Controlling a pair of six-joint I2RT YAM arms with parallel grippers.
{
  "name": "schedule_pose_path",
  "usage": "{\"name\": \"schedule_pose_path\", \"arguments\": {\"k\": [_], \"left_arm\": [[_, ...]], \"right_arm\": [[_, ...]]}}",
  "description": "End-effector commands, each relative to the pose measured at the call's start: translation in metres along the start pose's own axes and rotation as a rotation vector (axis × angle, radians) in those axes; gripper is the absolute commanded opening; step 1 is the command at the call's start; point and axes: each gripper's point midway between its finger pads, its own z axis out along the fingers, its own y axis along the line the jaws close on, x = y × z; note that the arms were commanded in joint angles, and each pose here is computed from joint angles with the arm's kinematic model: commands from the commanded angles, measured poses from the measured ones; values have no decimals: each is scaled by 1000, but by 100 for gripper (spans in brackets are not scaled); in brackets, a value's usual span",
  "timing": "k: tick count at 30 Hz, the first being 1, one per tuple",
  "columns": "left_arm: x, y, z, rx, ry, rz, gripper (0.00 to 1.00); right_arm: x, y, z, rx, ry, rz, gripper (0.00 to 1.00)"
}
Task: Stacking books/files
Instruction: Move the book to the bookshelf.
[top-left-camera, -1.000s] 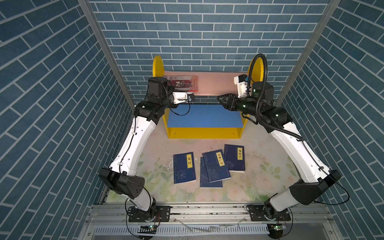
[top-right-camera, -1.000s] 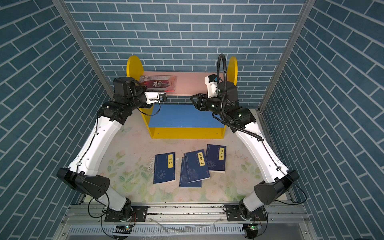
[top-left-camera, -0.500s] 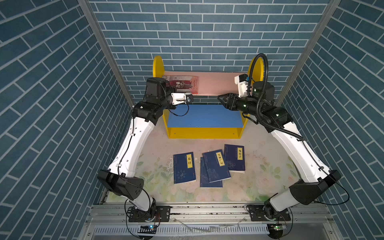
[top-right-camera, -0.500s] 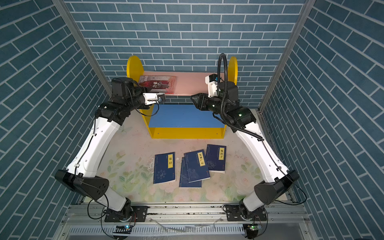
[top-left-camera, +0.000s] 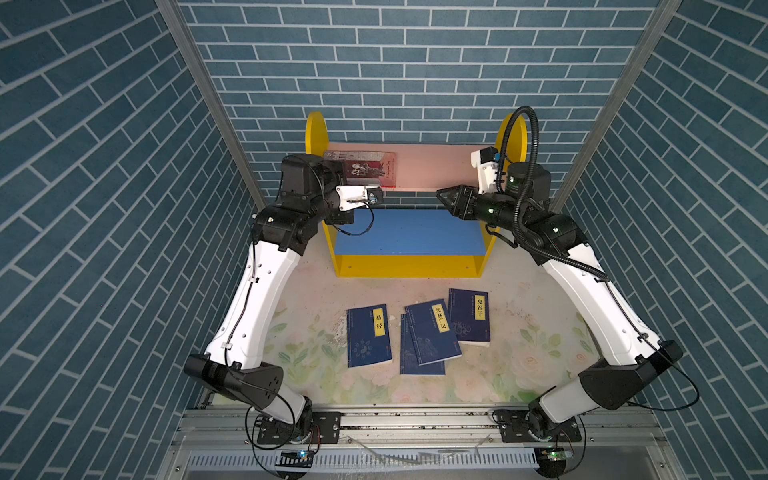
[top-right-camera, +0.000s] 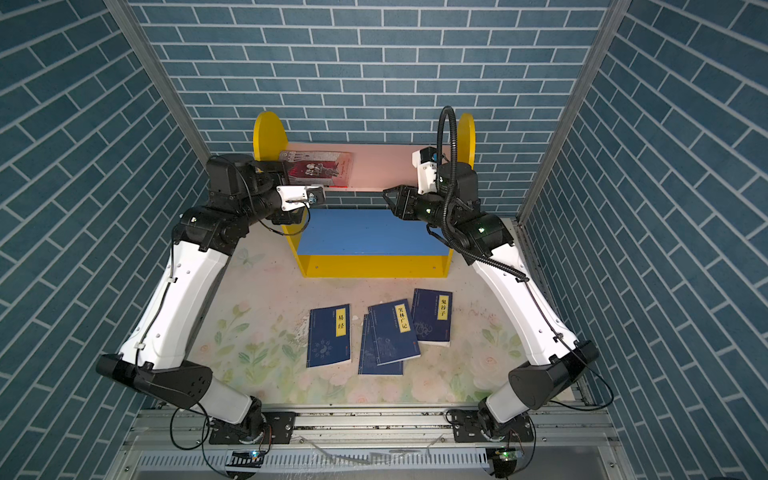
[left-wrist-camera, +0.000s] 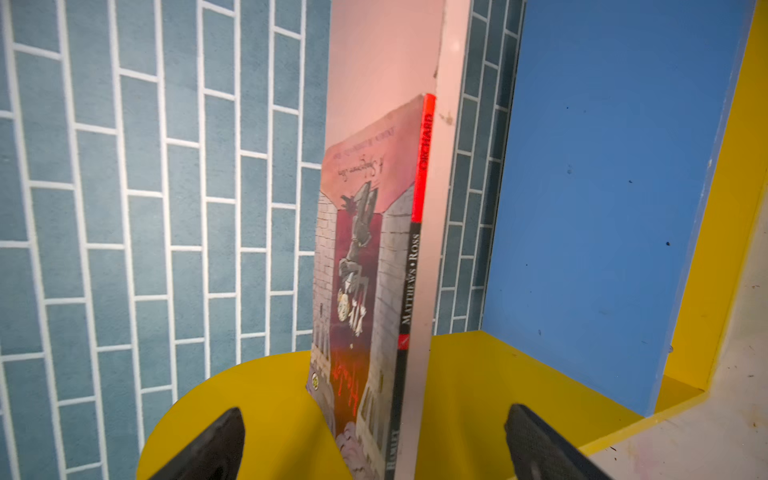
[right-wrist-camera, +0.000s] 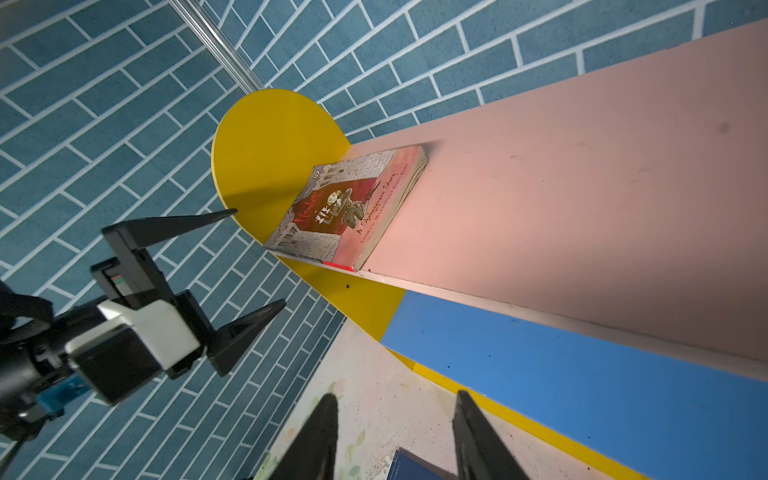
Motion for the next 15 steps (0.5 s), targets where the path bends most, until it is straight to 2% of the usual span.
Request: {"name": "schedule_pose_path", "arguments": {"k": [1,6,10,15], "left_arm": [[-12,24,-41,-55,-35,-119,100],[-10,32,-88,-73,-18,-388,100],[-2,3,-120,-10,20,-611,100],[3,-61,-142,154,77,-865,100]], "right_arm": [[-4,6,-34,22,-33,-53,47],[26,-2,-68,59,-6,-34,48],[70,-10,-86,53,66,36,48],[134,-33,-102,92,163,185,49]]}}
